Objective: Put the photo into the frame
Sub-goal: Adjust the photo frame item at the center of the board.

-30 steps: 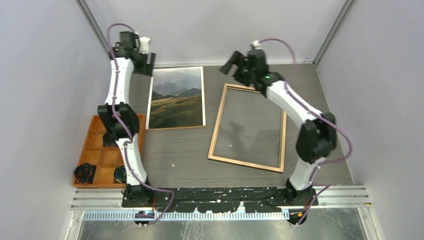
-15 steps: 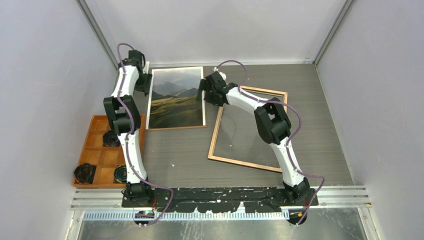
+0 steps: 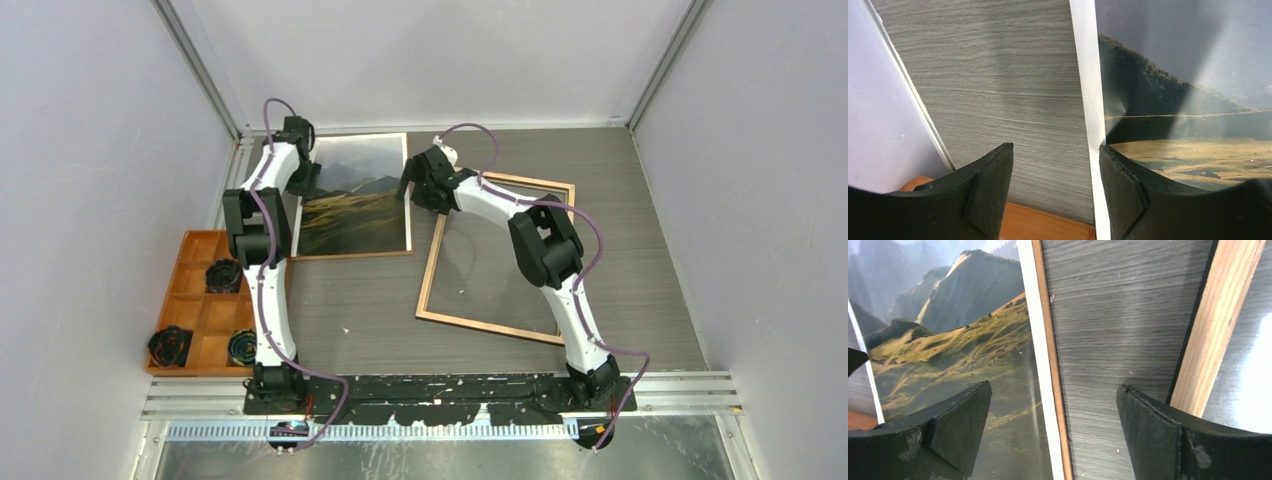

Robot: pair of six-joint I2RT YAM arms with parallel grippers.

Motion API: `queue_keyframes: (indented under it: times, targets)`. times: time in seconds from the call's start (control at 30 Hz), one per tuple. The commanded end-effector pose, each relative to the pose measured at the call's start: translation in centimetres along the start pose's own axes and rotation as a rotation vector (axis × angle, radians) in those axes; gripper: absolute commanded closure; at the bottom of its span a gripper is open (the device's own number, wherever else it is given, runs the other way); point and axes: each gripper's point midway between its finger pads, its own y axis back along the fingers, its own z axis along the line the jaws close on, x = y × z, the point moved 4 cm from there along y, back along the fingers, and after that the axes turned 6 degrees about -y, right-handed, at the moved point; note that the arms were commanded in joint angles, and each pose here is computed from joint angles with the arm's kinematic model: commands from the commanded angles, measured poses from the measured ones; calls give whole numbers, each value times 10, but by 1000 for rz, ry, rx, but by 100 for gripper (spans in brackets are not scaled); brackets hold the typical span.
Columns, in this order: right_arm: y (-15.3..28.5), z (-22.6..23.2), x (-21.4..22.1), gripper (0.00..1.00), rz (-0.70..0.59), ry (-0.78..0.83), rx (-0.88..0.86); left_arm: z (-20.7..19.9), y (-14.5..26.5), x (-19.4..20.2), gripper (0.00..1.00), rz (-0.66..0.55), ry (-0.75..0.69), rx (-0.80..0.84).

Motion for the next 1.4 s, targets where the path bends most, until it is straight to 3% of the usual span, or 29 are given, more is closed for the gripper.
queue_keyframes:
  times: [0.0,0.4,0.6,1.0,1.2,1.37]
  targets:
    - [4,-3,5,0,-15,-43,7,-5,-6,0,33,-20,-17,-8]
    - [6,-2,25,0,33,-84,-16,-64,5,14,34,-14,-102,137]
    - [6,2,31,0,60,-114,-49,-72,11,20,34,-18,-99,169]
    - [25,41,39,4,163,-299,-313,-74,6,20,34,-17,-125,169]
    - [32,26,33,4,120,-268,-230,-84,34,14,34,-57,-111,307]
    - [34,8,33,4,90,-221,-136,-53,77,-5,31,-167,-89,277]
